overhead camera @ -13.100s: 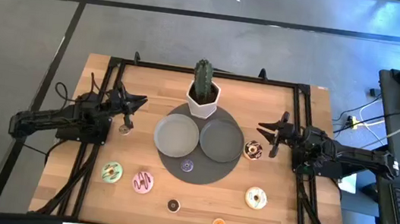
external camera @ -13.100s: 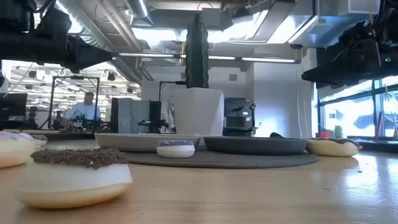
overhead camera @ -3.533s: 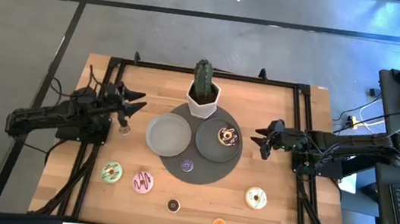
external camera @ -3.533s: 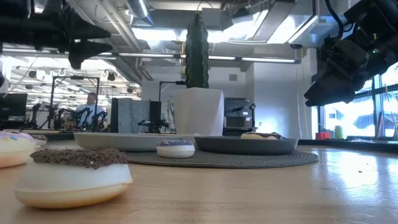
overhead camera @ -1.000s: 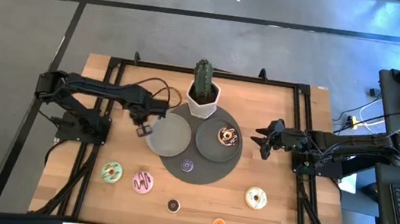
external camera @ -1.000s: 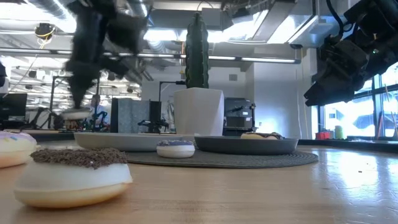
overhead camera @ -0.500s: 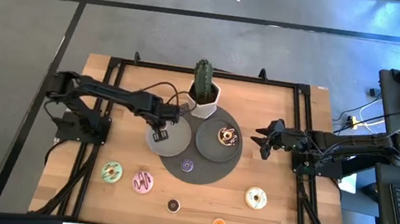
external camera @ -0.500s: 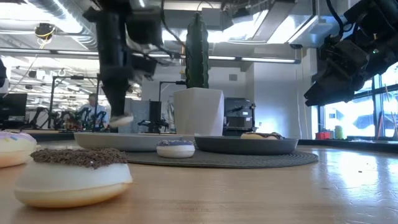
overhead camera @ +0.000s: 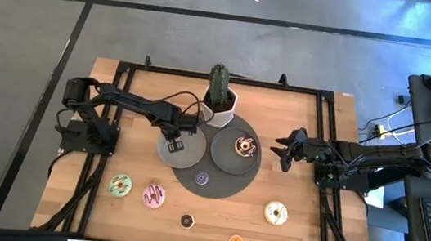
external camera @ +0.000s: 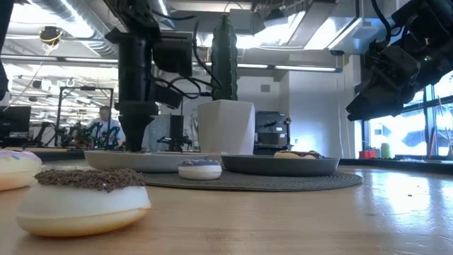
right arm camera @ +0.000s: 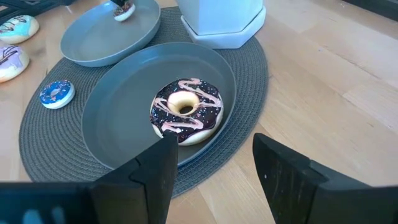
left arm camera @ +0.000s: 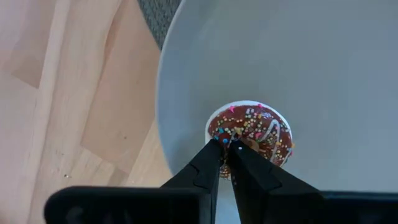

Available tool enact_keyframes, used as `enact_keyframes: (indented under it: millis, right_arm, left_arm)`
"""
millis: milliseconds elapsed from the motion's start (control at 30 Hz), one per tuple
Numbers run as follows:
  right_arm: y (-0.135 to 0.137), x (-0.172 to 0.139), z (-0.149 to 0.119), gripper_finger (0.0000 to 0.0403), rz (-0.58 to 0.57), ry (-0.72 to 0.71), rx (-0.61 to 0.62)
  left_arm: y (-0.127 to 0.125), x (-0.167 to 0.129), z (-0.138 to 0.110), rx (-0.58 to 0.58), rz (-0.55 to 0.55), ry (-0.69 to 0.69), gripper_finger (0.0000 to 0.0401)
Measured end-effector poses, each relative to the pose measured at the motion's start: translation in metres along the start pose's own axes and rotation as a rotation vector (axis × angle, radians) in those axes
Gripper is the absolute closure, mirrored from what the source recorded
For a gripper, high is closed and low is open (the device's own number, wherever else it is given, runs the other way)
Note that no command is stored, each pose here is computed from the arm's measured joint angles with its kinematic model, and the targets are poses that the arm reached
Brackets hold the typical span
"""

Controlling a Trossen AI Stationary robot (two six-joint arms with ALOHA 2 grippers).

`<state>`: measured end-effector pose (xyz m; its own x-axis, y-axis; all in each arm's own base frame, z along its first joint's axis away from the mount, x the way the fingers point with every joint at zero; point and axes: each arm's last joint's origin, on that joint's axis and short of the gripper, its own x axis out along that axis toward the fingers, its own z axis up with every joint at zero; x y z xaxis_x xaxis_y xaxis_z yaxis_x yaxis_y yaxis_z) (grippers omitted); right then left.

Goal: Pick & Place donuts
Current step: Put the small brown donut on the light gray plate, then put the big purple donut on the dark gray plate

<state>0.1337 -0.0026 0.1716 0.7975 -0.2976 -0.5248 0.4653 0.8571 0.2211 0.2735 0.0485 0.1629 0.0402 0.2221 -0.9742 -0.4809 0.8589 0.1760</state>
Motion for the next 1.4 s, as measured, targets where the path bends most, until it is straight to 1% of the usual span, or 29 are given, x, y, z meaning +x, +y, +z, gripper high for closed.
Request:
enact_keyframes:
  millis: [100, 200, 500, 567, 667, 733, 833, 900, 1000, 1100, 1200, 1333, 1400]
  right_arm:
    - [0.0, 0.0, 0.0, 0.0194, 0.0, 0.0, 0.0]
    - [0.0, 0.0, 0.0, 0.0194, 0.0, 0.0, 0.0]
    - [0.0, 0.0, 0.0, 0.0194, 0.0, 0.0, 0.0]
    - [0.0, 0.0, 0.0, 0.0194, 0.0, 0.0, 0.0]
    - [0.0, 0.0, 0.0, 0.0194, 0.0, 0.0, 0.001]
    - [0.0, 0.0, 0.0, 0.0194, 0.0, 0.0, 0.0]
    - [0.0, 0.0, 0.0, 0.0194, -0.001, 0.002, 0.0]
    - [0.0, 0.0, -0.001, 0.0194, -0.003, 0.006, -0.003]
    - [-0.001, 0.0, -0.001, 0.0194, -0.007, 0.014, -0.006]
    - [-0.001, 0.0, -0.002, 0.0194, -0.01, 0.019, -0.009]
    - [-0.001, 0.0, -0.002, 0.0194, -0.01, 0.02, -0.009]
    - [-0.001, 0.0, -0.002, 0.0194, -0.01, 0.019, -0.008]
    - [-0.001, 0.0, -0.002, 0.0194, -0.009, 0.017, -0.007]
  left_arm:
    - [0.0, -0.001, 0.0, 0.005, 0.001, -0.008, 0.037]
    - [0.001, -0.002, 0.0, 0.004, -0.001, -0.01, 0.0362]
    - [0.001, -0.002, 0.0, 0.008, 0.013, -0.009, 0.0306]
    - [0.002, -0.005, -0.001, 0.014, 0.02, 0.016, 0.0297]
    - [0.004, -0.02, 0.001, 0.027, 0.036, 0.058, 0.0287]
    - [0.004, -0.037, -0.001, 0.079, 0.049, 0.063, 0.0283]
    - [-0.002, -0.06, -0.006, 0.188, 0.019, -0.037, 0.0281]
    - [-0.009, -0.074, -0.012, 0.241, -0.04, -0.092, 0.0281]
    - [-0.024, -0.091, -0.024, 0.283, -0.156, -0.149, 0.0284]
    - [-0.043, -0.101, -0.038, 0.343, -0.211, -0.173, 0.0287]
    - [-0.067, -0.102, -0.052, 0.421, -0.24, -0.18, 0.0287]
    - [-0.103, -0.093, -0.07, 0.499, -0.35, -0.187, 0.0283]
    - [-0.118, -0.09, -0.079, 0.559, -0.376, -0.197, 0.0283]
